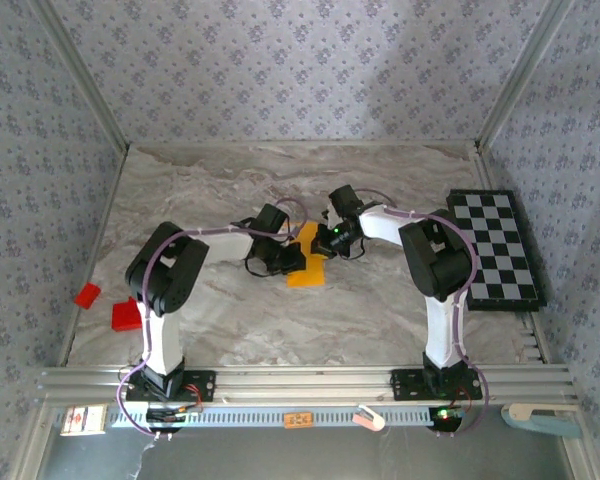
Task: Fold a paper plane with a square sheet of paper (pick it up from the middle)
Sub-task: Fold the triangle a second time at the center of the table.
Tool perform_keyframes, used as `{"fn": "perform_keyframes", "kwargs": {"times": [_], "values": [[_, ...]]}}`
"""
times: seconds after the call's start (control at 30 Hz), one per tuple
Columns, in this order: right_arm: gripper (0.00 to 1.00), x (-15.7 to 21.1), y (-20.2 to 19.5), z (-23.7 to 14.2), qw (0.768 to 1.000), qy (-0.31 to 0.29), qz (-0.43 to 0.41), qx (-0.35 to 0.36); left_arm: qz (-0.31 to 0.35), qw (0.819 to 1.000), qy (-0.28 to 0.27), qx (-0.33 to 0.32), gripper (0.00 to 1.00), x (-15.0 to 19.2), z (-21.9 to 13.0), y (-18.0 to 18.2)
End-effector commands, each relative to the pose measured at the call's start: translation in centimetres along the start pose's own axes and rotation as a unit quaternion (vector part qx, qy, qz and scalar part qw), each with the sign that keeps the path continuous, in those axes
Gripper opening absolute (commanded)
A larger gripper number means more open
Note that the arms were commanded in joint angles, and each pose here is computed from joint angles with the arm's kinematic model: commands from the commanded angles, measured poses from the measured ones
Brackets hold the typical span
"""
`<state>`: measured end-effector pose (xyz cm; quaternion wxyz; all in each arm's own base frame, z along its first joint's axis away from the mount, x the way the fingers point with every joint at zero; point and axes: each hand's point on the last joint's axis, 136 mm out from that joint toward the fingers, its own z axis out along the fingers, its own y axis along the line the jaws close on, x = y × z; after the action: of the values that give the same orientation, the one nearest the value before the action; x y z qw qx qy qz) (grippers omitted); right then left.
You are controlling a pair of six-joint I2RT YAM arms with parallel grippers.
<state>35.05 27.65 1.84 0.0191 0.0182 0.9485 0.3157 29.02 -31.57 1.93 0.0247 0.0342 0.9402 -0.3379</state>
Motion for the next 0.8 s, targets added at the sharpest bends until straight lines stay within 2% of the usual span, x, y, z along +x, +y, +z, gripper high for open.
{"fn": "perform_keyframes", "kwargs": {"times": [0.0, 0.3, 0.4, 0.57, 0.77], "values": [[0.00, 2.8, -6.6, 2.2, 0.992, 0.043, 0.042, 0.114, -0.025, 0.996, 0.048, -0.065, 0.09, 4.3, -0.3, 3.9], [0.00, 2.6, -6.9, 2.0, 0.992, 0.040, 0.041, 0.109, -0.044, 0.994, 0.042, -0.088, 0.12, 8.0, -2.8, 6.0], [0.00, 2.2, -5.9, 1.8, 0.995, 0.034, 0.029, 0.094, -0.045, 0.996, 0.029, -0.078, 0.12, 8.1, -3.9, 5.4], [0.00, 0.6, -1.5, 0.1, 0.999, 0.001, -0.023, 0.041, -0.015, 0.998, -0.043, -0.042, 0.19, 4.6, -7.0, 1.2], [0.13, -2.1, 3.7, -4.7, 0.996, -0.073, -0.045, -0.018, -0.022, 0.994, -0.112, -0.002, 0.31, -0.1, -7.8, -2.5]]}}
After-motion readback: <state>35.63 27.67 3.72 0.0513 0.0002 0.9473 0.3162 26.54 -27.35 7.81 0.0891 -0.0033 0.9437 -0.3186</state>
